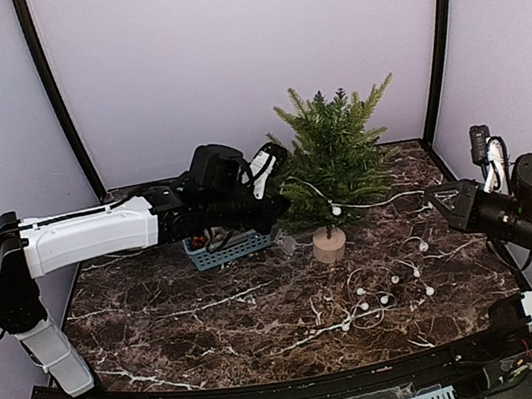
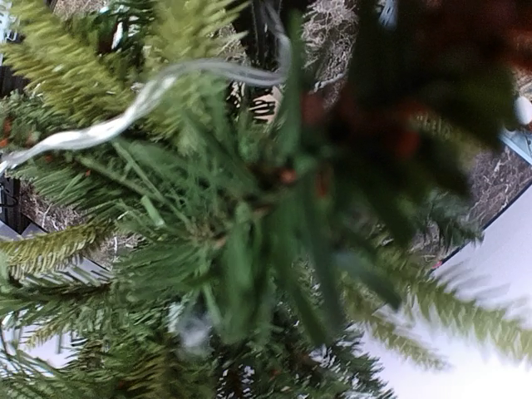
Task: Decorate the small christmas tree
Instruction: Place the side of the string light in the gap of branches.
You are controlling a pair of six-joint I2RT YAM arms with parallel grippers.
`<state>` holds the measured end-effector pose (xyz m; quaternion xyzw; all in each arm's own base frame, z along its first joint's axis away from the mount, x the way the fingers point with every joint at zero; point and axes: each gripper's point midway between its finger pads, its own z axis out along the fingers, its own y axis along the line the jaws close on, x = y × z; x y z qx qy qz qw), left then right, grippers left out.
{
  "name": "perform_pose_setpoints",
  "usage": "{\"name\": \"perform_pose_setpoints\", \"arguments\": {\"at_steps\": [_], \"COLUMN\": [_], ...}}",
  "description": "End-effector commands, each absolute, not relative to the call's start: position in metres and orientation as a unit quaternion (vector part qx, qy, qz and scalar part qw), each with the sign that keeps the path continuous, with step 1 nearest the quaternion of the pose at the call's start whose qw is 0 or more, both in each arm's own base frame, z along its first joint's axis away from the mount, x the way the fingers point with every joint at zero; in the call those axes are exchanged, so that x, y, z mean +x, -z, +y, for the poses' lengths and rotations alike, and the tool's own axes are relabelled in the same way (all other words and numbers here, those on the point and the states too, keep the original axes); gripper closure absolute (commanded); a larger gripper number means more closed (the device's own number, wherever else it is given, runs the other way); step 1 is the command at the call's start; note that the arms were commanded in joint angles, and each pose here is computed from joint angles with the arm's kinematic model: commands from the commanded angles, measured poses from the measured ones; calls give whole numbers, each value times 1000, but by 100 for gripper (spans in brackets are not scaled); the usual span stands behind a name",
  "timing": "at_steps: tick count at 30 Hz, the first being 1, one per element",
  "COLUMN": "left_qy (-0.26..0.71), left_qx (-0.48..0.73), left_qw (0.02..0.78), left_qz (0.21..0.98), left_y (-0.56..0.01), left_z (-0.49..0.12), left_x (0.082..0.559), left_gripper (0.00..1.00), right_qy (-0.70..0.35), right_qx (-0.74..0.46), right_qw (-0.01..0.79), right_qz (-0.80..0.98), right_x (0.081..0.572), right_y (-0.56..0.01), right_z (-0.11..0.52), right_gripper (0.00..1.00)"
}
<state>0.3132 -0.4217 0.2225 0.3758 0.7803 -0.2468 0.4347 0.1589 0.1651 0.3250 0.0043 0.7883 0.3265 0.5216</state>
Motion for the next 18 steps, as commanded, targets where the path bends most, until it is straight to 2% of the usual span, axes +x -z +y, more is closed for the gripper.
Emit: {"name": "perform_pose_setpoints", "arguments": {"at_steps": [1, 10, 12, 18], "left_qy": [244, 239, 238, 210], "left_qx": [377, 369, 366, 335], "left_qw": [432, 439, 444, 479], "left_qz": [782, 784, 783, 784], "left_y": [-221, -224, -227, -243], "left_z": [-423, -416, -413, -391], "left_x": [316, 317, 316, 320], "left_gripper": [96, 87, 81, 56], "right_qy": [-326, -281, -286, -323], "right_qx": [70, 61, 60, 67], "right_qw": [527, 525, 527, 528], "right_qz": [782, 801, 798, 783], "right_x": [165, 173, 173, 172], "right_y": [-317, -309, -313, -317], "right_z": [145, 169, 172, 174], "right_gripper": [100, 100, 100, 100]}}
